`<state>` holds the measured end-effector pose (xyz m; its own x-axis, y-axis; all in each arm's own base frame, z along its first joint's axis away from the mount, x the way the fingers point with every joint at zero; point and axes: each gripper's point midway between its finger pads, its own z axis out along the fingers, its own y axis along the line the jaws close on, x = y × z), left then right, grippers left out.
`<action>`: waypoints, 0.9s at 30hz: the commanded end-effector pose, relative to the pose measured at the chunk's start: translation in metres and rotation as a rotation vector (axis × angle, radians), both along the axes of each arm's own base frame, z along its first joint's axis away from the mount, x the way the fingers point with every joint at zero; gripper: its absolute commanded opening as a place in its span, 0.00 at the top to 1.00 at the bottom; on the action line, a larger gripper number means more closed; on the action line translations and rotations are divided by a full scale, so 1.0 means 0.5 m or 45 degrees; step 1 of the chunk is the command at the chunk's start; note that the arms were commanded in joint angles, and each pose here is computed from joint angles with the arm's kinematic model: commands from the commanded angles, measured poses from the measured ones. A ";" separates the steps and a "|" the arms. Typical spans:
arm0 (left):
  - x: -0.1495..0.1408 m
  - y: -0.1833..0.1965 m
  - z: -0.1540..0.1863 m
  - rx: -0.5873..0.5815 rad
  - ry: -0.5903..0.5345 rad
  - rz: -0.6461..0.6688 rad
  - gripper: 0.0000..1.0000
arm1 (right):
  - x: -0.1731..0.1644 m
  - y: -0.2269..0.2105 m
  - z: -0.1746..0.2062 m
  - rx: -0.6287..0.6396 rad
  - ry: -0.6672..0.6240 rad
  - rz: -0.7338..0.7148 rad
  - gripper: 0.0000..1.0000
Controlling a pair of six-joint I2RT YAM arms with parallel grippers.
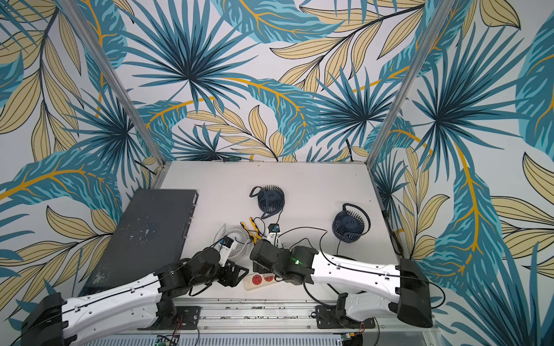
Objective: Plug the desk fan into the power strip
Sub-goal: Insert the plug into the socket, then pick up the plug from the center of the board.
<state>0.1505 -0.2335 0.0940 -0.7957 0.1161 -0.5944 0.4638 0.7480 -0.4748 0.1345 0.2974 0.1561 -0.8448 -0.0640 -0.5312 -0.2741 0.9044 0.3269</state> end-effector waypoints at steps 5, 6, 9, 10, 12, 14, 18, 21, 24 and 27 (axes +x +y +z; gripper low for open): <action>0.033 0.003 0.091 -0.002 -0.258 -0.040 0.12 | 0.090 -0.065 -0.024 -0.027 0.036 -0.004 0.17; 0.037 0.002 0.092 0.004 -0.254 -0.035 0.12 | 0.100 -0.065 -0.035 -0.021 0.043 0.021 0.17; 0.042 0.000 0.083 0.019 -0.224 -0.020 0.12 | 0.126 -0.070 -0.075 -0.093 0.056 0.158 0.14; 0.044 -0.001 0.081 0.013 -0.219 -0.012 0.12 | 0.135 -0.075 -0.083 -0.142 0.048 0.193 0.14; 0.046 -0.001 0.077 0.006 -0.213 0.004 0.12 | 0.146 -0.070 -0.099 -0.228 0.038 0.306 0.14; 0.047 0.000 0.075 -0.003 -0.205 0.018 0.12 | 0.144 -0.059 -0.121 -0.315 0.055 0.450 0.14; 0.046 0.010 0.068 -0.005 -0.189 0.051 0.12 | 0.150 -0.070 -0.177 -0.537 0.127 0.579 0.13; 0.044 0.019 0.065 -0.021 -0.182 0.081 0.12 | 0.161 -0.060 -0.192 -0.584 0.087 0.676 0.11; 0.042 0.028 0.064 -0.032 -0.176 0.107 0.12 | 0.155 -0.050 -0.209 -0.621 0.074 0.836 0.09; 0.044 0.038 0.062 -0.037 -0.170 0.144 0.11 | 0.154 -0.063 -0.240 -0.722 0.090 0.951 0.09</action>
<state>0.1697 -0.2224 0.1278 -0.7103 0.0511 -0.7020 0.4784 0.7666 -0.4283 0.2161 0.2722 0.0470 -0.6247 -0.7304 -0.2762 -0.7533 0.6569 -0.0333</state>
